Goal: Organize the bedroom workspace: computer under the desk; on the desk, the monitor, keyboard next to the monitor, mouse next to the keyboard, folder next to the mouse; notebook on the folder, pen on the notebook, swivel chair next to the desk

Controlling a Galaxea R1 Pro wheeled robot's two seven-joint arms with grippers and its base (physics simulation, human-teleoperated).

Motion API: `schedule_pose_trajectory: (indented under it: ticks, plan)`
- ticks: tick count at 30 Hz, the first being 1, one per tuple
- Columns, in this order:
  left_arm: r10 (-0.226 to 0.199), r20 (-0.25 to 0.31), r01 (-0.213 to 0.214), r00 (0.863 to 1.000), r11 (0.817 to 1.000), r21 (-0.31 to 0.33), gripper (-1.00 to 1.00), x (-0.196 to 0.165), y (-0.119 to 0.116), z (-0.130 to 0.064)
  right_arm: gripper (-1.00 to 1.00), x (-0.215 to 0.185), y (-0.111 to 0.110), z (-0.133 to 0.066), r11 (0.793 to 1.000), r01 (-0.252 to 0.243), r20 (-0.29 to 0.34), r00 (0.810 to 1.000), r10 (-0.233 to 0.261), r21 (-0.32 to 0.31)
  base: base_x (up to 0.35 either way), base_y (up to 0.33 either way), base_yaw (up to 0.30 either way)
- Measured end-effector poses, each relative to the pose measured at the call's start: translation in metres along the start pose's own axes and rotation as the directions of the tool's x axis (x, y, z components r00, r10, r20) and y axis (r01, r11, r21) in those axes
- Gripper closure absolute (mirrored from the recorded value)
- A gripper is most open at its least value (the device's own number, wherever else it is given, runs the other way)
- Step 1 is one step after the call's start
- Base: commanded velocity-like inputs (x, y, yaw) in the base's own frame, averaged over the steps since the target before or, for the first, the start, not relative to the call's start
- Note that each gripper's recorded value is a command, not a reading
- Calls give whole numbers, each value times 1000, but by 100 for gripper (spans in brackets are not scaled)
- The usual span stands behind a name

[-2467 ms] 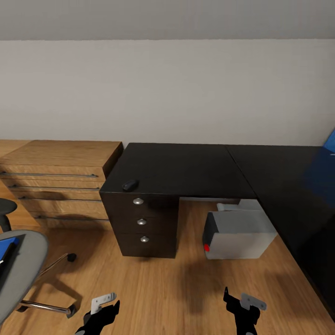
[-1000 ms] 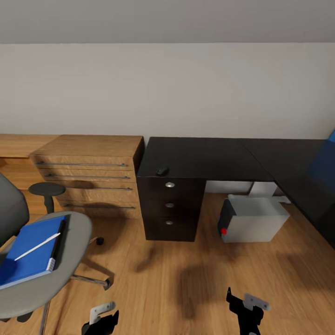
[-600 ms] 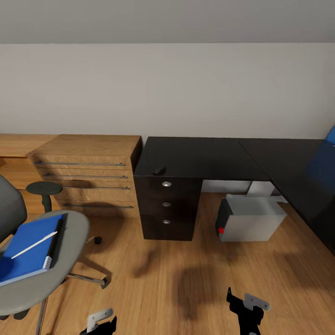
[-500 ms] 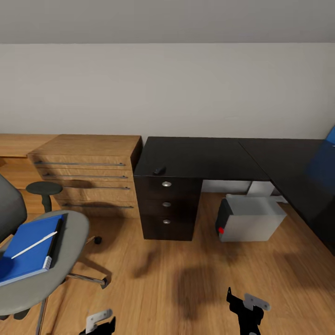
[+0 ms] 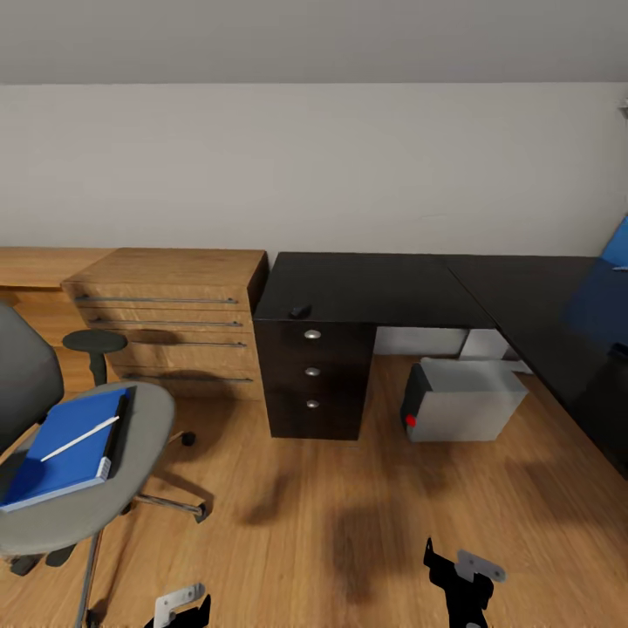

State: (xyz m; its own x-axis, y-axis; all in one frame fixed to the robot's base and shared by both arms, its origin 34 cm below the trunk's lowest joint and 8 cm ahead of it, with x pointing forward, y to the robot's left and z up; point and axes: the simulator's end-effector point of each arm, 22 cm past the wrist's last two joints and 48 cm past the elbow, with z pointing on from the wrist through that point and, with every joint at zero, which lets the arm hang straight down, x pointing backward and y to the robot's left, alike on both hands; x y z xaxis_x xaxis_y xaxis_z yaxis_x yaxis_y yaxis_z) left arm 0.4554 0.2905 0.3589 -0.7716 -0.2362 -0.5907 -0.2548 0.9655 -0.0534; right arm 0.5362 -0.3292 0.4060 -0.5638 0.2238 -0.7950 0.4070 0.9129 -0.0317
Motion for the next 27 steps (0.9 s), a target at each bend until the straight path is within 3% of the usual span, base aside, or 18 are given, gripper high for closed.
schedule_pose_trajectory:
  ticks: [27]
  plan:
    - [0,3,0,1000,1000,-2,-100,0,0,0,-100,-1,-1,0,1000,0,2,1000,0,1,-22,0,0]
